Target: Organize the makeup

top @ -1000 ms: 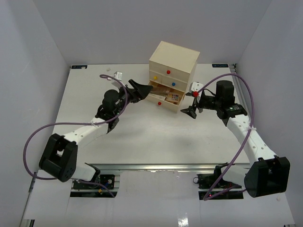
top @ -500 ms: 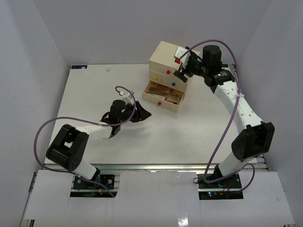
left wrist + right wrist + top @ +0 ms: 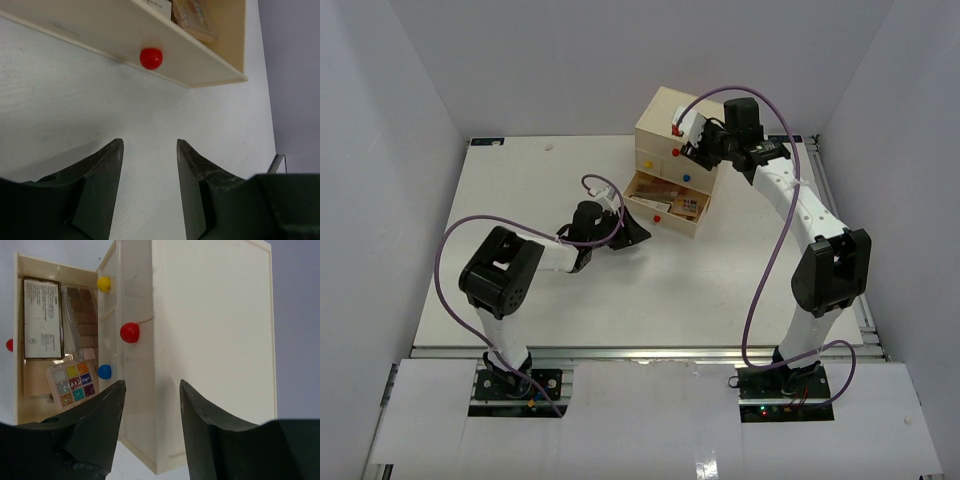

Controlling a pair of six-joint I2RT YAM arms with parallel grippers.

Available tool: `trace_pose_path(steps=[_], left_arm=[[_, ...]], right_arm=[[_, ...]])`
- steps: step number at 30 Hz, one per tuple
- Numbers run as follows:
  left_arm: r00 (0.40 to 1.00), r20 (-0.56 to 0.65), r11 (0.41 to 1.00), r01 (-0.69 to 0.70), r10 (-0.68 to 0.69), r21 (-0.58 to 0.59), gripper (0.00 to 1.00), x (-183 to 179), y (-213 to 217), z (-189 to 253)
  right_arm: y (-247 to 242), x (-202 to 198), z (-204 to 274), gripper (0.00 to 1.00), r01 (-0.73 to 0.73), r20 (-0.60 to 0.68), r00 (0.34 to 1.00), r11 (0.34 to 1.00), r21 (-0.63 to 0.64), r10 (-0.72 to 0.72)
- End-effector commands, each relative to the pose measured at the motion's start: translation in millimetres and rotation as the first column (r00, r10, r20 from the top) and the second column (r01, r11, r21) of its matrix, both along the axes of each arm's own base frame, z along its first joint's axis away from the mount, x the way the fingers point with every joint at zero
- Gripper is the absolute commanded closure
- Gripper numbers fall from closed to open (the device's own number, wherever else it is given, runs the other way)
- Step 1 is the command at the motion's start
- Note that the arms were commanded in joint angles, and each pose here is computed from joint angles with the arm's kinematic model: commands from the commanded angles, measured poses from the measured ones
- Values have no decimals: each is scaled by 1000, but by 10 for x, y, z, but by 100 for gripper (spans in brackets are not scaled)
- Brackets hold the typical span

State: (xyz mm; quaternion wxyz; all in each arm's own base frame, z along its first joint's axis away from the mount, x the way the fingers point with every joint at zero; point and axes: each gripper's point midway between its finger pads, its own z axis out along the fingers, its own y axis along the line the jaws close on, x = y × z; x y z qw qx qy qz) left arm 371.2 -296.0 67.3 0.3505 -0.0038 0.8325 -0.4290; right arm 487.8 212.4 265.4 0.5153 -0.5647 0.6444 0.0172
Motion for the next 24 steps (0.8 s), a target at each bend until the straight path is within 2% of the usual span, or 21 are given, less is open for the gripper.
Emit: trace_pose_path(steps=[1, 10, 19, 24], left_arm=[[994, 57, 995, -93, 95, -39, 45, 398, -46, 186], [976, 15, 976, -216, 217, -29, 53, 858, -102, -43], [976, 61, 974, -202, 209, -101, 61, 1203, -323, 108], [972, 62, 968, -219, 227, -124, 61, 1352, -383, 136]], right_arm=[[-56, 84, -64, 49, 27, 19, 999, 998, -48, -26], [-51, 104, -214, 62, 28, -9, 1000, 998, -58, -28], [-16, 87, -343, 67, 11, -46, 999, 998, -55, -14], [-1, 83, -411, 68, 6, -63, 998, 998, -55, -10]])
